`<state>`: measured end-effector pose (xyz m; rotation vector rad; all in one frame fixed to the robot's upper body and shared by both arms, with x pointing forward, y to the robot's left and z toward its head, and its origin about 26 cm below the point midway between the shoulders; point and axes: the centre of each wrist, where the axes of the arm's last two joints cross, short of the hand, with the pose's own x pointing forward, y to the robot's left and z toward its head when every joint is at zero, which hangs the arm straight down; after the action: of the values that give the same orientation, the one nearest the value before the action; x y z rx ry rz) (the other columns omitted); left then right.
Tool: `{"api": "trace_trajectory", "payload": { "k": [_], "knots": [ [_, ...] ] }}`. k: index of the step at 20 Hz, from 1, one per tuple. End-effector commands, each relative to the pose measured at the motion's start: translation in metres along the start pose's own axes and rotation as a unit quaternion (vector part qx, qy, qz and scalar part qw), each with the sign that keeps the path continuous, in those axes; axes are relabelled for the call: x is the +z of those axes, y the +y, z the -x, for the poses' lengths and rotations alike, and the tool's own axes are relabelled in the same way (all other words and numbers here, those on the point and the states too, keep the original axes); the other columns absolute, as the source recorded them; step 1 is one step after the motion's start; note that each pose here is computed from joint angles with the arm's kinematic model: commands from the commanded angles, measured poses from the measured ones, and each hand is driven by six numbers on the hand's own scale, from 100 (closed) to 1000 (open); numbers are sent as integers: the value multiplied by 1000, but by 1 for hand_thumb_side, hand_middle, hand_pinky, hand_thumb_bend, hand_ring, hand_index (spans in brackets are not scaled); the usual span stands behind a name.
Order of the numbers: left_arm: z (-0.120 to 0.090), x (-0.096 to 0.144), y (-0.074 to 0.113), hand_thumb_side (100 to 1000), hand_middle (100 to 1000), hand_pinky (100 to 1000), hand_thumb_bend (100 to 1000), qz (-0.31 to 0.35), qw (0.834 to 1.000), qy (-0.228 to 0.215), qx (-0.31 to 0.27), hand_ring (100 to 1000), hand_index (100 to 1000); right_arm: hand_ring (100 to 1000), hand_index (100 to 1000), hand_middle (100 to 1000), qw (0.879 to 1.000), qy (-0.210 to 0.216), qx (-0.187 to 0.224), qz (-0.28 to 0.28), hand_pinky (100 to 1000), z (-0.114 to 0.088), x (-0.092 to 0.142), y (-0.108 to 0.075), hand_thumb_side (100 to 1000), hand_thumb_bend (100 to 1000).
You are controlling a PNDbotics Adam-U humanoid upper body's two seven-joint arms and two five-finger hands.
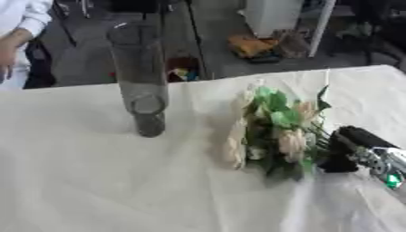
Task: Arrange flowers into the vase.
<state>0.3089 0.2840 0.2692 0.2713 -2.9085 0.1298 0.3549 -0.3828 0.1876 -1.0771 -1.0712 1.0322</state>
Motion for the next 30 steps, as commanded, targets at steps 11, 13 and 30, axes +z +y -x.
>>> {"api": "trace_trajectory", "payload": {
  "k": [11, 13, 30],
  "knots": [
    [-6, -10, 0, 1000, 842, 800, 100, 4, 1000, -18, 1, 933, 914, 100, 228, 100, 999, -19, -48, 0, 100, -6, 11, -21, 338, 100],
    [-6, -10, 0, 1000, 842, 801, 100, 4, 1000, -18, 0, 933, 913, 100, 225, 100, 998, -23, -56, 6, 100, -8, 13, -24, 313, 100],
    [-6, -10, 0, 1000, 837, 801, 100, 5, 1000, -18, -2, 933, 911, 100, 158, 100, 982, -55, -143, 114, 100, -31, 35, -66, 250, 100]
  ]
}}
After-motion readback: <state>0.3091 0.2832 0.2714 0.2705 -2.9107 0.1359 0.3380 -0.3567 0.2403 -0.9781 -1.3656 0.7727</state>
